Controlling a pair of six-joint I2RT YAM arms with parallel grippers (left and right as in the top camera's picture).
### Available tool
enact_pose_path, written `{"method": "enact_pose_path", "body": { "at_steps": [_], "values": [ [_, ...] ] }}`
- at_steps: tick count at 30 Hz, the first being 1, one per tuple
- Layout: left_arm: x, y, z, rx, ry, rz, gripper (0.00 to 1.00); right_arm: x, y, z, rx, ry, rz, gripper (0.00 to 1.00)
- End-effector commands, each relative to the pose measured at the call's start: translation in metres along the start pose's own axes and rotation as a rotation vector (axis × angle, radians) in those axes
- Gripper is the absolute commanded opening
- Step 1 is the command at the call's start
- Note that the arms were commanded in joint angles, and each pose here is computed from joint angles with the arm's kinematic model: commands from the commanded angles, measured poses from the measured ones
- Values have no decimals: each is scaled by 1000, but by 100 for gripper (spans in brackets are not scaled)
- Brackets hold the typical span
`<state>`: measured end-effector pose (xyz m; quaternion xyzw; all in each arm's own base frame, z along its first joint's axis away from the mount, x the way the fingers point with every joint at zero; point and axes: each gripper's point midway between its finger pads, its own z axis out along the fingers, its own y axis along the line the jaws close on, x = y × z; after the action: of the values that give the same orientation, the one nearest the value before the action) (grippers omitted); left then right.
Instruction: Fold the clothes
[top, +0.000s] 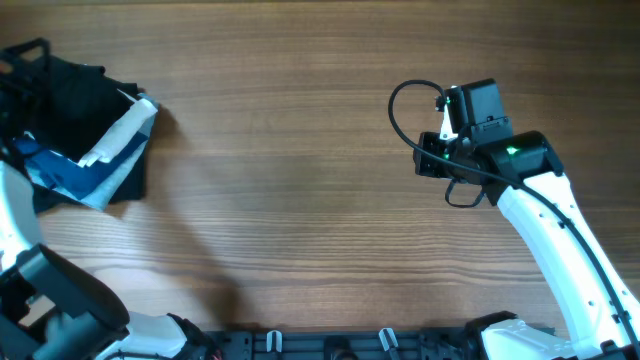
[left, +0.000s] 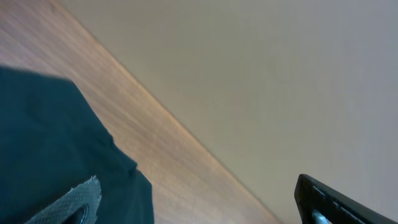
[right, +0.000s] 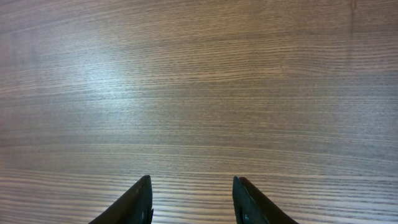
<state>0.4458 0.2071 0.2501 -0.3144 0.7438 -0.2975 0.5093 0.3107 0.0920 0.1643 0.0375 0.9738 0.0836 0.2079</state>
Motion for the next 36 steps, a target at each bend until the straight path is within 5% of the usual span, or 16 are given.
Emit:
{"method": "enact_pose_path", "body": {
  "at_steps": [1,5,9,15,20,25,30,33,36],
  "values": [
    [23,43,33,-86,54,45,100,-10,1,-8,-3,-38,16,42],
    [34,137,45,-268,49,-55,100,-9,1,-8,-1,-34,16,43],
    [26,159,48,-220,19,-52,100,-9,1,-8,-2,-35,16,43],
    [-15,39,30,198,19,100,100,-8,0,-8,0,-30,16,43],
    [-18,-81,1,324,11,252,100,-15,3,-8,-11,-58,16,54],
    [69,-111,32,196,196,328,100,-32,5,-7,-41,-115,27,67],
    [189,-82,61,-214,439,474,100,-46,-12,21,-33,-97,-41,79],
    [248,-75,47,-347,596,551,100,-47,-16,44,-26,-59,-112,100],
    [292,-61,10,-445,800,554,100,-31,-19,52,-18,17,-73,100]
  ]
}}
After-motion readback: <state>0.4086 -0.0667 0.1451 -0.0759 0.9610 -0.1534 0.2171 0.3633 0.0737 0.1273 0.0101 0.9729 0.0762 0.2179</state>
